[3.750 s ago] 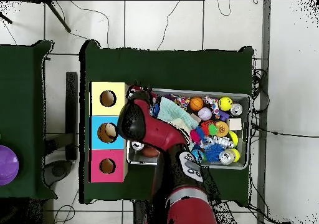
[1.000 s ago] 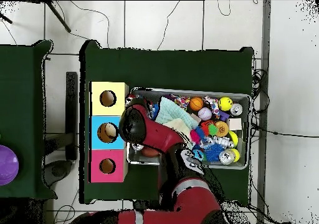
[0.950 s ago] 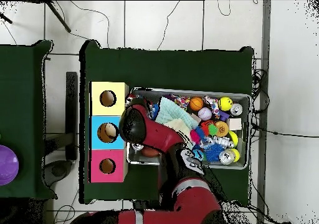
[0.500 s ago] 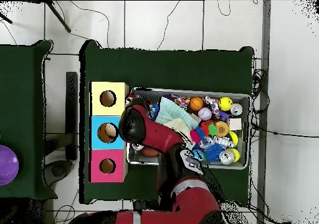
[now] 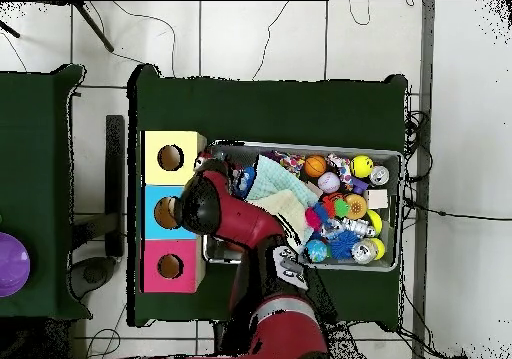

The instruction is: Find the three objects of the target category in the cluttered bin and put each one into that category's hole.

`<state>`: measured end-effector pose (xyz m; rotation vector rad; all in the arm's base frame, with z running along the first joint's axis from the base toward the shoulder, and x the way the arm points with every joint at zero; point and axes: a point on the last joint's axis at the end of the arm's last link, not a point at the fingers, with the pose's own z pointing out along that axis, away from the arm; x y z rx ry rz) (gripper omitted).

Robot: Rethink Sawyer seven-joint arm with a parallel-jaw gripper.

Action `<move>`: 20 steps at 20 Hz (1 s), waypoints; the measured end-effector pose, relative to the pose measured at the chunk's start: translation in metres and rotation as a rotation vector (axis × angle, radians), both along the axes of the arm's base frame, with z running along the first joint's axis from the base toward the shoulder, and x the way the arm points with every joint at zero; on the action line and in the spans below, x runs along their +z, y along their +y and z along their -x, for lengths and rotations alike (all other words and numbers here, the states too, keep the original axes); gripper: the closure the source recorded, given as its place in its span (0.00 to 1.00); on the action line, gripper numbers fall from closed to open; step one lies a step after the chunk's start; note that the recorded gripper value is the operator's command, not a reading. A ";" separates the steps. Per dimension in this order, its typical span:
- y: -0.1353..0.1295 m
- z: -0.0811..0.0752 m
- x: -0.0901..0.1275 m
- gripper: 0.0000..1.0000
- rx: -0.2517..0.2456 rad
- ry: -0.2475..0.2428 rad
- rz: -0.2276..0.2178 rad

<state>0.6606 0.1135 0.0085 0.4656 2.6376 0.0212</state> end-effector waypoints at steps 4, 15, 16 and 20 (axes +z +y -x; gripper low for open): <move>0.008 0.002 0.011 0.00 0.003 -0.006 0.000; -0.008 0.017 -0.004 0.00 -0.018 0.037 -0.016; -0.010 0.017 -0.006 0.00 -0.019 0.039 -0.020; -0.021 0.016 -0.012 0.00 -0.006 0.039 -0.052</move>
